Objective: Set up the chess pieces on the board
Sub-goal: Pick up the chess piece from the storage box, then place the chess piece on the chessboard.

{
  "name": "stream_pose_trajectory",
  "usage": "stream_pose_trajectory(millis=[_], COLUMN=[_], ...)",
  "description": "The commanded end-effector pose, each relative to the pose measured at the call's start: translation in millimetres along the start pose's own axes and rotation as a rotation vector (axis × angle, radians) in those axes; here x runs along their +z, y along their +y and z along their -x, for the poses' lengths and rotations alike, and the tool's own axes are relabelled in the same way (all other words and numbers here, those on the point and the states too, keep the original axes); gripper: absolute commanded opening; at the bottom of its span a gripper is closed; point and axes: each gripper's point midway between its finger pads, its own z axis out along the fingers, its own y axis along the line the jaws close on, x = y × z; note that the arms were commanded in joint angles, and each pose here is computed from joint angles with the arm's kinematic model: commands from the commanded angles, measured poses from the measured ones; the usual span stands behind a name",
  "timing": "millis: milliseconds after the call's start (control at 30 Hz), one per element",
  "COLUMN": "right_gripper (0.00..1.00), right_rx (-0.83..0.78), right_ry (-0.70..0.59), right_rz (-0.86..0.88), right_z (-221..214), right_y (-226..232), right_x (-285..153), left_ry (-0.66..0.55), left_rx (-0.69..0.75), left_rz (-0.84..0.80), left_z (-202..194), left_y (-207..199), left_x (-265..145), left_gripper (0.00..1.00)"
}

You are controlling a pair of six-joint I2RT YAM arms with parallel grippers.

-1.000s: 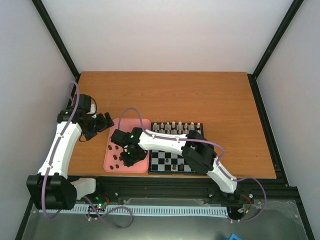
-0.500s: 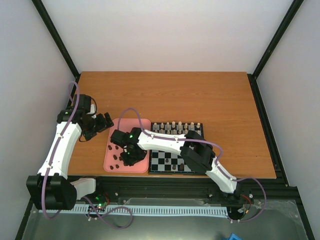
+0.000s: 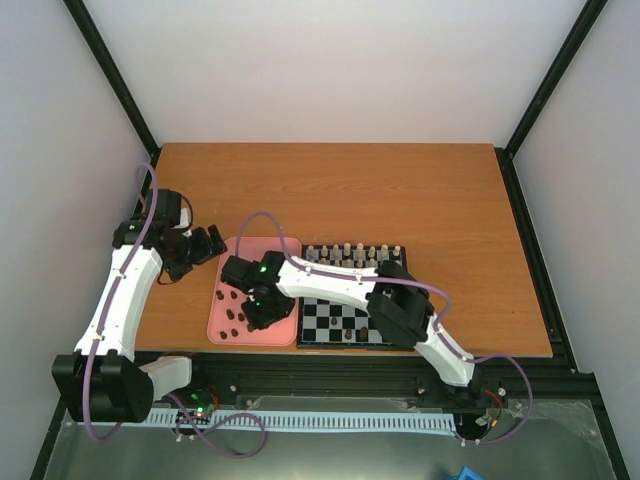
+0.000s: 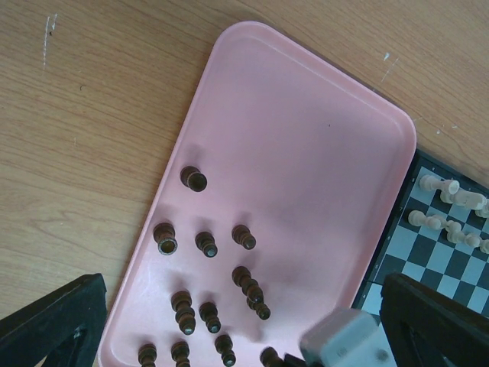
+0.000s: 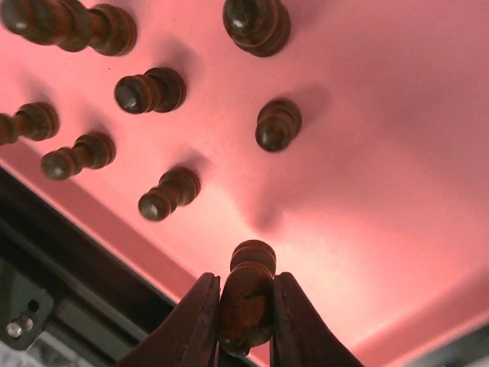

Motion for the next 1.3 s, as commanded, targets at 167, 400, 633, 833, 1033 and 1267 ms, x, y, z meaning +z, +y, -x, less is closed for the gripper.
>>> stream_pose_trajectory(millis=[167, 400, 633, 833, 1033, 1267], right_gripper=[0.15, 0.15, 0.15, 0.15, 0.15, 0.15], right_rx=[0.053, 0.157, 0.201, 0.198, 0.187, 0.197], right_ry=[-0.086, -0.023, -0.018, 0.005, 0.036, 0.055], right_rz=[-0.042, -0.061, -0.076, -0.068, -0.052, -0.051], right_z=[-29, -82, -91, -91, -93, -100], right_y=[-18, -60, -86, -91, -89, -91], right_x=[-91, -79, -67, -57, -48, -44], left_ry=[-0.035, -0.027, -0.016, -0.012, -0.006, -0.007], left_rx=[0.014, 0.013, 0.012, 0.012, 0.012, 0.011], left_rz=[-0.022, -0.025, -0.027, -0.025, -0.02, -0.021], left_z=[7, 6, 4, 4, 5, 5], left_y=[-5, -6, -5, -5, -4, -4], left_x=[-11, -9, -5, -3, -1, 0], left_gripper=[1.0, 1.0, 1.0, 1.0, 1.0, 1.0])
